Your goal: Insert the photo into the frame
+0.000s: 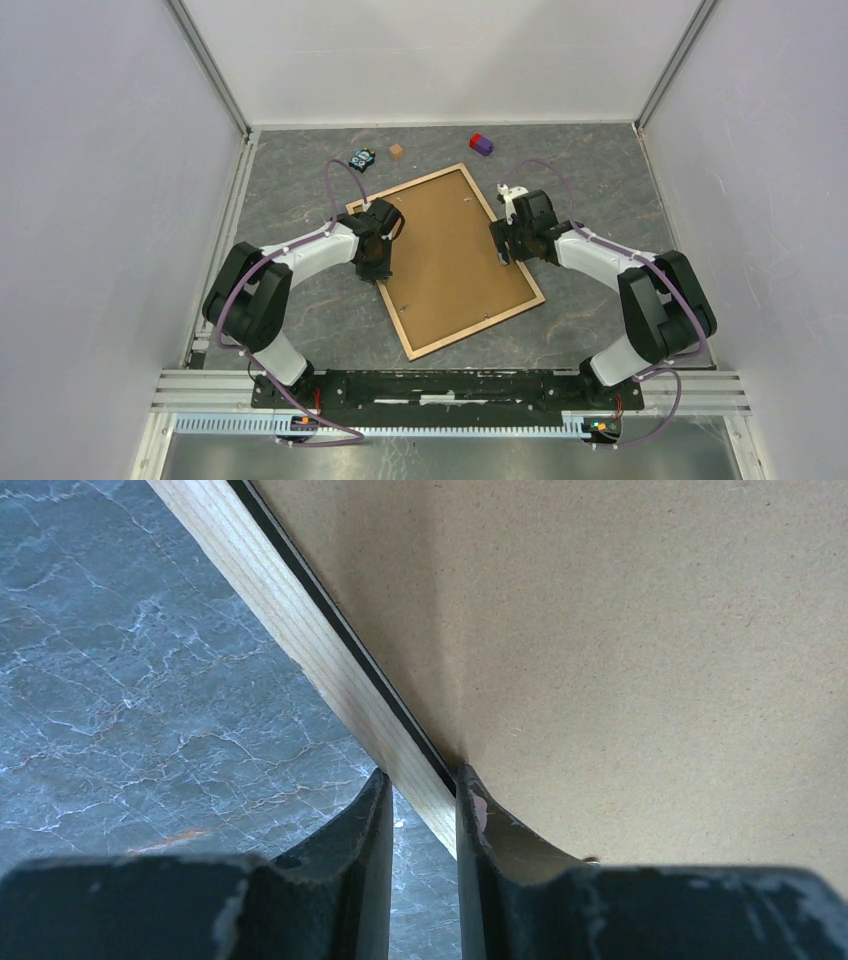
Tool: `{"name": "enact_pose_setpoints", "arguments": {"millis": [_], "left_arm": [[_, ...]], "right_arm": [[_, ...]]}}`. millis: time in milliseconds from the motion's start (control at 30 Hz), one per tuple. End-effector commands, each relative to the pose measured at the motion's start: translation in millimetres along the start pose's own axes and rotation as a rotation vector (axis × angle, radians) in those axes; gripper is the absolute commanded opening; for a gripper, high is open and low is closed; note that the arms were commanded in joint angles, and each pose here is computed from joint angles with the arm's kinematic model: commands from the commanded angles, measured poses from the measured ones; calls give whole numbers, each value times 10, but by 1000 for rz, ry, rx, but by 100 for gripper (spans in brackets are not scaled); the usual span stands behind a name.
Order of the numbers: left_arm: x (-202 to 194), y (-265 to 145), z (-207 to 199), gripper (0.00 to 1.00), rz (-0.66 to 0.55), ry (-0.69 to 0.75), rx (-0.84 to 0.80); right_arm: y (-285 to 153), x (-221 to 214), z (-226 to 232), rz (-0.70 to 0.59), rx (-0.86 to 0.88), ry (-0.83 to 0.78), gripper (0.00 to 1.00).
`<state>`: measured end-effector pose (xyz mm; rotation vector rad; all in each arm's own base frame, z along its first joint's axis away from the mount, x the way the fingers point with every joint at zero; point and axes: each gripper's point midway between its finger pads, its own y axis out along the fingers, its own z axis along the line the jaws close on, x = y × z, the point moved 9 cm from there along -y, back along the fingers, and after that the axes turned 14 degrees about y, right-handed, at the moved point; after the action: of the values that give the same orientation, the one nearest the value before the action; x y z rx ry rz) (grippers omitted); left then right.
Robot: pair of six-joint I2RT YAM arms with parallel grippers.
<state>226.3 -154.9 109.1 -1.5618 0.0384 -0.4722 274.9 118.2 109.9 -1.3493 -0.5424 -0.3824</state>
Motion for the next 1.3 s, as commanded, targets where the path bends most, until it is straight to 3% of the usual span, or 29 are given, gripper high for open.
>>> {"name": "enact_pose_setpoints", "arguments": {"millis": [0, 400, 1067, 1267], "left_arm": [[-349, 52, 62, 2, 170, 128, 1], [-325, 44, 76, 2, 163, 133, 16], [-316, 54, 60, 2, 167, 119, 6], [-315, 69, 55, 2, 175, 112, 4]], "right_arm": [[9, 134, 56, -47, 45, -54, 76], [118, 115, 17, -25, -19, -70, 69], [113, -114, 232, 6, -97, 44, 32], [107, -200, 270, 31, -106, 120, 26]]}}
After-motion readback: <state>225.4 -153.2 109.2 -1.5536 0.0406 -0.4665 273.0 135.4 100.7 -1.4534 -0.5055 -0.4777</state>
